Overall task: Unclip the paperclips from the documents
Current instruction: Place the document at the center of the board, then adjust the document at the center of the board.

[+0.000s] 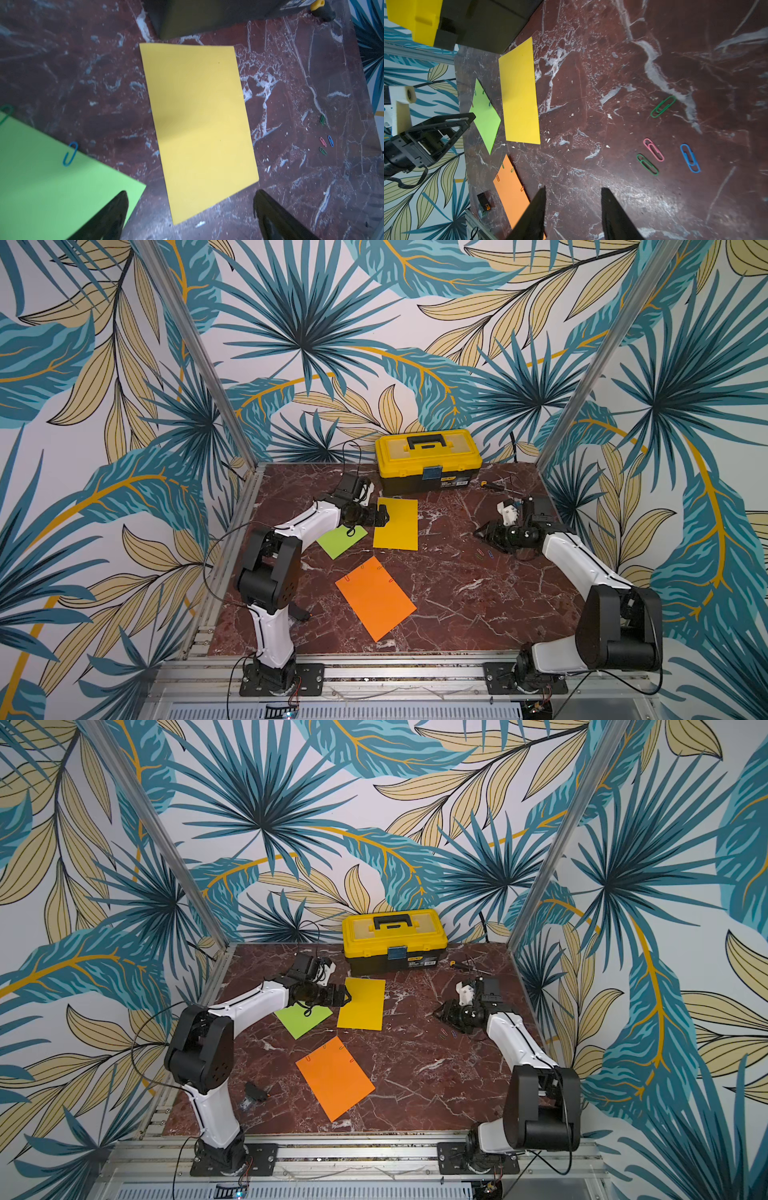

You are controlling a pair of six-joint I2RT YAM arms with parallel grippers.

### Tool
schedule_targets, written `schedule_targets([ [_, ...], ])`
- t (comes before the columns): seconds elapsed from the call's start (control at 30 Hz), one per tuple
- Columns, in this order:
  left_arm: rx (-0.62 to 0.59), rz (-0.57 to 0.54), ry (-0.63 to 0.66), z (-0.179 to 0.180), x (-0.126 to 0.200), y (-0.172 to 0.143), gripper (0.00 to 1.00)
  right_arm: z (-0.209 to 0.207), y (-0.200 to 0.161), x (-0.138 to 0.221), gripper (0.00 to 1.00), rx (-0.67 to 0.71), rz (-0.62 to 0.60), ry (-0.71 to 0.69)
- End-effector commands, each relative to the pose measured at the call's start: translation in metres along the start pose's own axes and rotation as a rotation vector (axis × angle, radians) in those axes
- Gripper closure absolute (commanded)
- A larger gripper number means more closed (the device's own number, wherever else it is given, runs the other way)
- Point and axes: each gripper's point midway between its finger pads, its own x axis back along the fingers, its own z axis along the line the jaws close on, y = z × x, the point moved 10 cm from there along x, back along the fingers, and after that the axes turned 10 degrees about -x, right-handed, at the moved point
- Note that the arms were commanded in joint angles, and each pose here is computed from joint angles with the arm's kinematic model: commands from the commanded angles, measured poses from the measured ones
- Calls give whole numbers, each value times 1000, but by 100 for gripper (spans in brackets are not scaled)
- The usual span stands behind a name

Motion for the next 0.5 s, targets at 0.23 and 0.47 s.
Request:
schedule_targets([
  [0.23, 131, -43, 40, -21, 76, -74, 6, 36, -36, -35, 50, 195, 154, 62],
  [0.47, 301, 47, 115, -25, 98, -142, 8, 58, -67, -59, 44, 290, 252, 101],
])
